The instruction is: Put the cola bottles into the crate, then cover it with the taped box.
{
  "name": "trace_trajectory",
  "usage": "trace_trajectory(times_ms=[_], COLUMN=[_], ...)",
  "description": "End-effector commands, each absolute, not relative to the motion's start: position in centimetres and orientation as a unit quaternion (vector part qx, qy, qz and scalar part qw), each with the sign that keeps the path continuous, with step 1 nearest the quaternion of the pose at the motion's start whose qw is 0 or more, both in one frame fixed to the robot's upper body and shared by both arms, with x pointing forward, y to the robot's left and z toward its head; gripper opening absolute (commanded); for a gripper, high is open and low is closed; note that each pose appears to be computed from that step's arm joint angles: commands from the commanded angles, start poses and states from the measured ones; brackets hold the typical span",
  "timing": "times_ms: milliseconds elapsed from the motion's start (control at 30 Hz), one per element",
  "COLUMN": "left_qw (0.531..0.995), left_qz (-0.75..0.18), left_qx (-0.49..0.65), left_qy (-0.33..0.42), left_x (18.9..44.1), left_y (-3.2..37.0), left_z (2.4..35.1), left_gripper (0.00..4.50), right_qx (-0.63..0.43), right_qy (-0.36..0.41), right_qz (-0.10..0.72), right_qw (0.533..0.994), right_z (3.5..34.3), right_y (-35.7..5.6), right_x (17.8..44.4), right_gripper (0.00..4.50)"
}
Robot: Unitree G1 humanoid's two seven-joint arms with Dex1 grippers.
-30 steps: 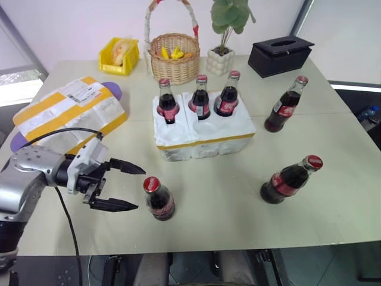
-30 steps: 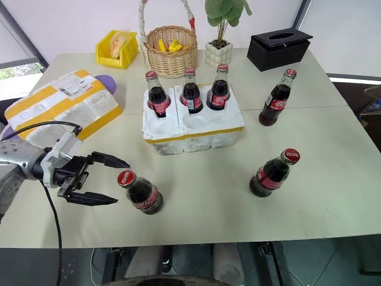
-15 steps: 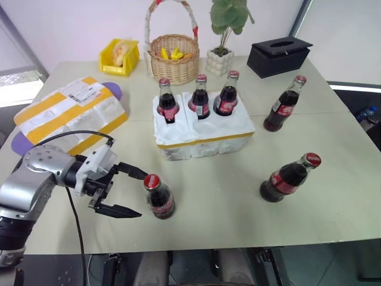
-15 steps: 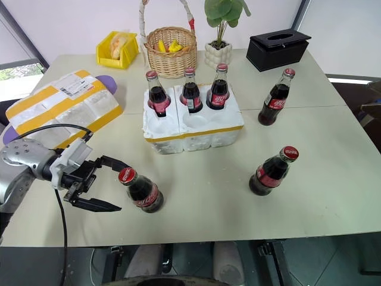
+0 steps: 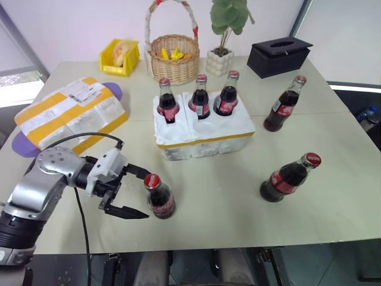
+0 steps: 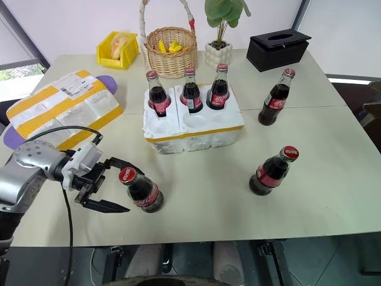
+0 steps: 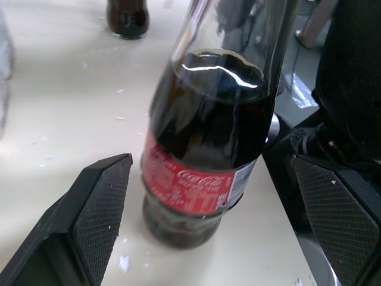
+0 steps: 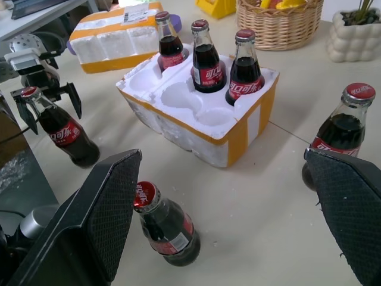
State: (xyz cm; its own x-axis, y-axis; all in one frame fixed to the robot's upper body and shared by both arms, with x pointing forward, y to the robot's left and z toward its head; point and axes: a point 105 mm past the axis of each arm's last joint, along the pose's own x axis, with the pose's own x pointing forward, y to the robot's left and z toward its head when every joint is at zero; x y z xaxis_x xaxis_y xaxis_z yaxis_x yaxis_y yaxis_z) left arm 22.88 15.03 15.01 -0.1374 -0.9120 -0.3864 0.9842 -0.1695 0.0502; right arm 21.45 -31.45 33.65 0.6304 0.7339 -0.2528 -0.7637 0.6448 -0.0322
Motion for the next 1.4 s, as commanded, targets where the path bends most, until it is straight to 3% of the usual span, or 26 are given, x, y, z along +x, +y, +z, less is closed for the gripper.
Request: trace_trajectory(times_ms=[33, 533, 633, 700, 967, 1400], left_qw=[0.626, 0.641, 0.643, 0.642, 0.65, 0.744], left_qz=[-0.752, -0.747, -0.746, -0.747, -0.739, -0.655], left_qx=[0.182, 0.152, 0.15, 0.148, 0.153, 0.119], left_qy=[0.099, 0.083, 0.086, 0.087, 0.092, 0.059], left_x=[22.7, 23.7, 23.8, 23.7, 24.3, 29.2], left_y=[14.5, 12.6, 12.6, 12.7, 14.1, 17.9], left_z=[15.1, 13.8, 13.7, 13.7, 15.2, 21.8], left_gripper=[4.48, 4.48, 3.64, 2.77, 2.79, 2.79], right_qx=[-0.087, -0.079, -0.077, -0.076, -0.08, -0.073], right_qy=[0.088, 0.084, 0.08, 0.079, 0.081, 0.073], right_qz=[0.416, 0.411, 0.408, 0.407, 0.399, 0.413], right_qw=[0.901, 0.904, 0.906, 0.907, 0.91, 0.905], right_z=[34.9, 34.6, 34.6, 34.6, 34.2, 33.9], right_y=[-31.1, -31.1, -31.2, -31.2, -31.5, -31.0], right_x=[20.9, 21.0, 21.0, 20.9, 21.1, 21.2], right_gripper=[4.5, 4.5, 4.5, 4.5, 4.5, 4.5])
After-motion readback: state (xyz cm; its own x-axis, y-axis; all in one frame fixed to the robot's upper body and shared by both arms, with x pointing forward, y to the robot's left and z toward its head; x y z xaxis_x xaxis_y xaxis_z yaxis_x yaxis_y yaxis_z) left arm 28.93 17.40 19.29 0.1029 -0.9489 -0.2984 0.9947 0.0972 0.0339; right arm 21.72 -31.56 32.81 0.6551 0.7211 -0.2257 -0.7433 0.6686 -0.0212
